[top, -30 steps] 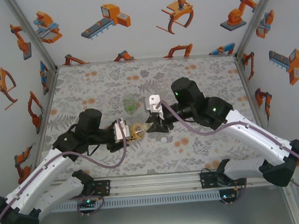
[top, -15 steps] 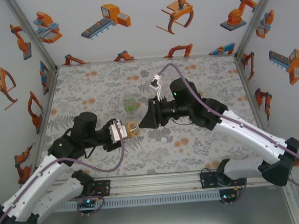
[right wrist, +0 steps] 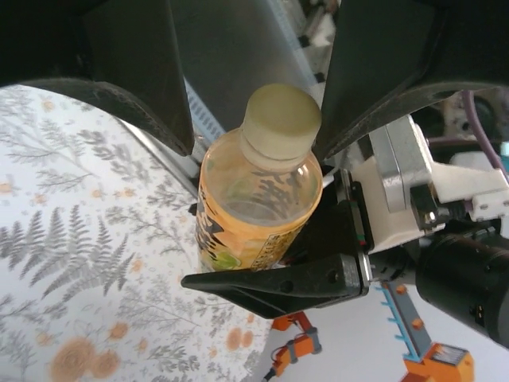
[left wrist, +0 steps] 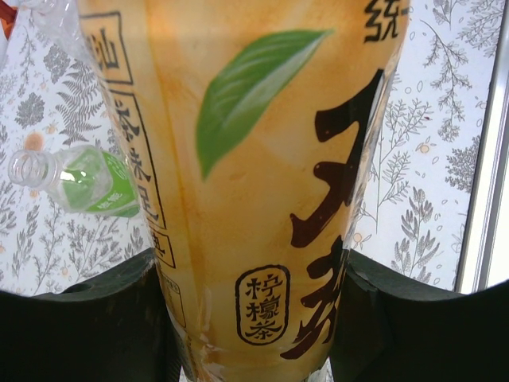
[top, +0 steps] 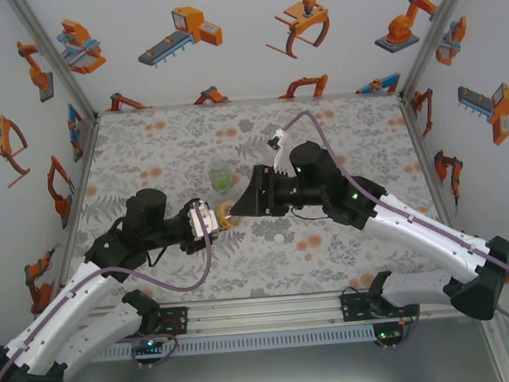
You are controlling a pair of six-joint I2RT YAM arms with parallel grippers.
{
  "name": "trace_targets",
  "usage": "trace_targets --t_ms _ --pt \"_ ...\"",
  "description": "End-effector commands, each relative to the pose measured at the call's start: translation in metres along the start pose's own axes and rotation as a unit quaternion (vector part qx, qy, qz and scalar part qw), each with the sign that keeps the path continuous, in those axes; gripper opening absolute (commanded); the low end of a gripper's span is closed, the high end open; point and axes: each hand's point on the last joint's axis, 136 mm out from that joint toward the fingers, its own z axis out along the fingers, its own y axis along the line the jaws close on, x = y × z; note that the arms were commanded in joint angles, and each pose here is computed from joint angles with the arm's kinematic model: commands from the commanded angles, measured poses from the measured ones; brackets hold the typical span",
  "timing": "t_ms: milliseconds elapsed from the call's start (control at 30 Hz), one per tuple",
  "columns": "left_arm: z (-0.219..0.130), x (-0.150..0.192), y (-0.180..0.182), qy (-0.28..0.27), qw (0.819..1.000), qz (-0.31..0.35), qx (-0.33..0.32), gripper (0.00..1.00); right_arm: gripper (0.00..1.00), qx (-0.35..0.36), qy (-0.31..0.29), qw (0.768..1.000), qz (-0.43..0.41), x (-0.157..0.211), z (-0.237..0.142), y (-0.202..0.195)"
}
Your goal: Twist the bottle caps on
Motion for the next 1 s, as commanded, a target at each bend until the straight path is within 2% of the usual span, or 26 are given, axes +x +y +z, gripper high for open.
trace_targets --t_ms 0,167,233,400,533,700,800,867,967 --pt "-0.001 -0.013 0.000 -0.023 1.000 0.000 0.006 0.00 0.61 -0.004 -0.030 0.993 -0.110 -0.017 -0.026 0.025" --pt "-0.001 -0.012 -0.001 -0.021 1.000 0.002 0.008 0.00 0.62 -0.018 -0.028 0.965 -0.261 -0.014 -0.040 0.039" --pt "0.000 -0.012 -0.002 -0.022 1.000 0.000 0.014 0.00 0.59 -0.050 -0.009 0.939 -0.341 -0.003 -0.043 0.048" --pt "0.005 -0.014 -0.008 -0.028 0.999 -0.004 0.040 0.00 0.56 -0.129 0.028 0.841 -0.525 0.029 -0.047 0.058" --pt "0.006 -0.016 -0.016 -0.036 0.997 -0.001 0.064 0.00 0.54 -0.135 0.031 0.781 -0.609 0.032 -0.048 0.060" --pt "0.006 -0.017 -0.025 -0.040 0.995 -0.001 0.092 0.00 0.55 -0.172 0.035 0.694 -0.698 0.045 -0.053 0.065" --pt "0.004 -0.021 -0.032 -0.054 0.992 0.004 0.110 0.00 0.56 -0.173 0.036 0.661 -0.729 0.047 -0.049 0.060" --pt "0.003 -0.022 -0.034 -0.057 0.992 0.006 0.114 0.00 0.56 -0.177 0.044 0.651 -0.737 0.050 -0.048 0.058" --pt "0.002 -0.022 -0.034 -0.057 0.992 0.006 0.114 0.00 0.55 -0.182 0.054 0.650 -0.736 0.052 -0.045 0.056"
